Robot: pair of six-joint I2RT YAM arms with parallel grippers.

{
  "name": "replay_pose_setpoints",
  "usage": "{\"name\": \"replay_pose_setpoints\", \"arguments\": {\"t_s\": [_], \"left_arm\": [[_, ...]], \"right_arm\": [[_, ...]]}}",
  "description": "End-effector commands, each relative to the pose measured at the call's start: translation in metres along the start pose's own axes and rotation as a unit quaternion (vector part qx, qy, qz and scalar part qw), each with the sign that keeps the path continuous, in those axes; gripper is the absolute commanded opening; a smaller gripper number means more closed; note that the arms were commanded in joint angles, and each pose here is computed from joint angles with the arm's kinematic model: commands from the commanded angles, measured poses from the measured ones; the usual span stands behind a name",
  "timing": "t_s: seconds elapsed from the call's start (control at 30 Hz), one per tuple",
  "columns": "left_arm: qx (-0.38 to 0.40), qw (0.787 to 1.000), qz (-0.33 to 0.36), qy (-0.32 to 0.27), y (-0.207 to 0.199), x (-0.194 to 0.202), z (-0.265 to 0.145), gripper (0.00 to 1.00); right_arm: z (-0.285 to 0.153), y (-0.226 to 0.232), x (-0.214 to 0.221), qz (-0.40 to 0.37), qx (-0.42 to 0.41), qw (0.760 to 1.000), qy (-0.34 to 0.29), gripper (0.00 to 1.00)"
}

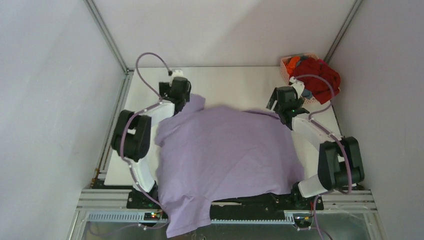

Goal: Fold and stack the t-shirts
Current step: Flatten out the T-shirt at the center of the board.

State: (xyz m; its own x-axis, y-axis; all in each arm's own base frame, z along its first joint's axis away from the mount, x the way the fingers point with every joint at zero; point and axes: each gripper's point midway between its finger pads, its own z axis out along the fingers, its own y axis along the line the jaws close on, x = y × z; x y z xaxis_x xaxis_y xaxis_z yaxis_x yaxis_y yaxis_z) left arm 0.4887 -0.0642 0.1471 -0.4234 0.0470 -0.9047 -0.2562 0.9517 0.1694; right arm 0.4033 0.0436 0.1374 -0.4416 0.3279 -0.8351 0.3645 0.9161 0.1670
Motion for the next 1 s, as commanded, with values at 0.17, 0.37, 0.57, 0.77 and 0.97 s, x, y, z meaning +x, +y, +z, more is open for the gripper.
{"name": "replay_pose_setpoints", "arguments": {"t_s": [0.17, 0.37, 0.57, 0.77, 0.97], "left_arm": [[0.008, 0.995, -0.096, 0.005, 0.0, -0.032, -0.02, 1.0], [0.092, 0.979, -0.158, 0.089, -0.014, 0.016, -0.066, 1.0], [0.187, 0.943, -0.213, 0.175, -0.042, 0.094, -0.098, 1.0], [0.168, 0.928, -0.238, 0.232, -0.051, 0.142, -0.084, 1.0], [0.157, 0.908, -0.28, 0.27, -0.058, 0.155, -0.051, 1.0]], "right_arm": [[-0.01, 0.032, -0.022, 0.065, -0.088, 0.994, 0.007, 1.0], [-0.041, 0.038, 0.021, 0.04, -0.125, 0.99, 0.045, 1.0], [-0.056, 0.04, 0.081, 0.05, -0.162, 0.978, 0.117, 1.0], [-0.038, 0.024, 0.128, 0.042, -0.117, 0.975, 0.182, 1.0], [-0.013, 0.025, 0.151, 0.07, -0.125, 0.963, 0.23, 0.99]]}}
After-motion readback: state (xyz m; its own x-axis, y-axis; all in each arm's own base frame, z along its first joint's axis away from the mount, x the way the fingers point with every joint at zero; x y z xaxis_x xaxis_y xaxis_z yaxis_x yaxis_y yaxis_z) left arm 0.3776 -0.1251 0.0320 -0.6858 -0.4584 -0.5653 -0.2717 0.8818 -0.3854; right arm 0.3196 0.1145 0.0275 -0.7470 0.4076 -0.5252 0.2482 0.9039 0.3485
